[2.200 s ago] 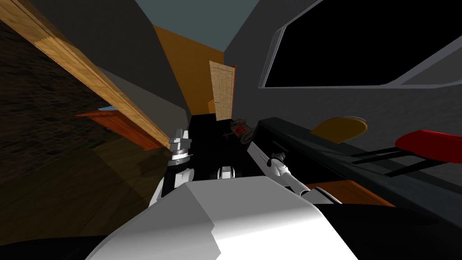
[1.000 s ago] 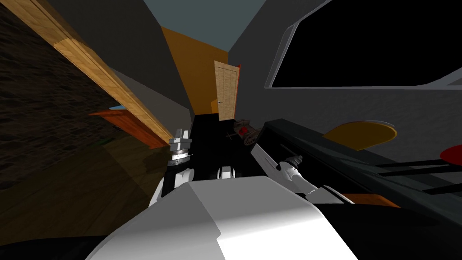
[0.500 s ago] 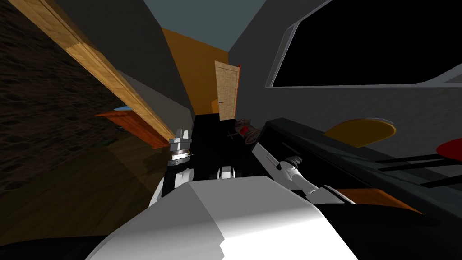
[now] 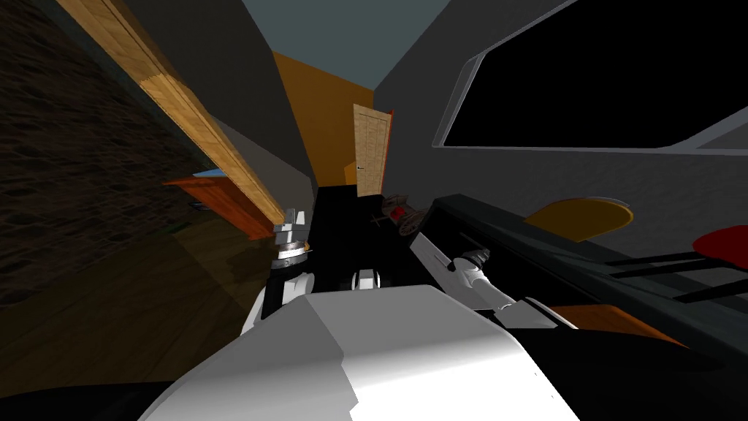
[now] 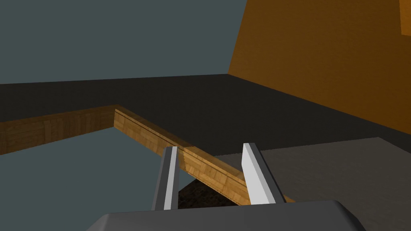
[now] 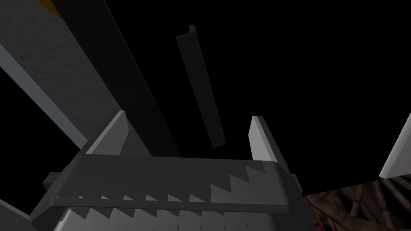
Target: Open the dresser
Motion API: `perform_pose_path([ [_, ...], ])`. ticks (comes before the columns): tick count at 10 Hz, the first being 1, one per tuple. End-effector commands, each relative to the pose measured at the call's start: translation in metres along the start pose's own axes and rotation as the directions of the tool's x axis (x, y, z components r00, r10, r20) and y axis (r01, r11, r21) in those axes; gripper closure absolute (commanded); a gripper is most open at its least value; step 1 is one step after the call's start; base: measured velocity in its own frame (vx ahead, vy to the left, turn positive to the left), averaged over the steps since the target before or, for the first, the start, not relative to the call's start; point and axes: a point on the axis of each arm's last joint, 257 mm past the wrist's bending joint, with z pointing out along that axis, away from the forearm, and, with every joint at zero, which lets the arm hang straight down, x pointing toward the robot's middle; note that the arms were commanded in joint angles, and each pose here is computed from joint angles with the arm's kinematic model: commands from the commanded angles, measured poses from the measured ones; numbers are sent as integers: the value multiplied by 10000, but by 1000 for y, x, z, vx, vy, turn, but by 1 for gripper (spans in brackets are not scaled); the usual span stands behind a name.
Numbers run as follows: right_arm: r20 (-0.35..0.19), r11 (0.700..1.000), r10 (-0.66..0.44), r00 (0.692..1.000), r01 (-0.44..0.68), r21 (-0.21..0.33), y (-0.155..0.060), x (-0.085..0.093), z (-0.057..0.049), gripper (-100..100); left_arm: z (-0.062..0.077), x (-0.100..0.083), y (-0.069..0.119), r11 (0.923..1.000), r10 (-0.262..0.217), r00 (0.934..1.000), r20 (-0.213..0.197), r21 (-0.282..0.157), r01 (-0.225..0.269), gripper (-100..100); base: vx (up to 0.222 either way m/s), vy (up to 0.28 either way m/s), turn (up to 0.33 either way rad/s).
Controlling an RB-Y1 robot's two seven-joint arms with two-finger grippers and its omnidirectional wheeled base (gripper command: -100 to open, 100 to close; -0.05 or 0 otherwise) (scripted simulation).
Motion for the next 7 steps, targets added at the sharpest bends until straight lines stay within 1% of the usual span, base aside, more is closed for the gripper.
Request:
perform_pose_path([
  [1, -48, 9954, 957, 9954, -957, -54, -9, -17, 10, -100, 0, 0, 0, 10000, 1, 10000, 0, 0, -1, 0, 143, -143, 34],
  [2, -57, 9907, 1361, 9907, -1361, -67, -13, -25, 13, -100, 0, 0, 0, 10000, 0, 10000, 0, 0, 0, 0, 133, -153, 46],
  [3, -53, 9939, 1099, 9939, -1100, -47, -10, -19, 11, -100, 0, 0, 0, 10000, 0, 10000, 0, 1, 0, 0, 64, -73, 22],
  [5, -67, 9932, 1165, 9932, -1165, -79, -9, -19, 11, -100, 0, 0, 0, 10000, -3, 10000, 0, 2, 3, 0, 44, -88, 14],
  [6, -68, 9931, 1170, 9931, -1170, -78, -9, -19, 11, 100, 0, 0, 0, 10000, -4, 10000, 0, 2, 4, 0, 5, -11, 0],
  [7, -53, 9931, 1165, 9932, -1165, -94, -9, -20, 12, 100, 0, 0, 0, 10000, -5, 10000, 1, 3, 5, 0, -39, 82, 10],
])
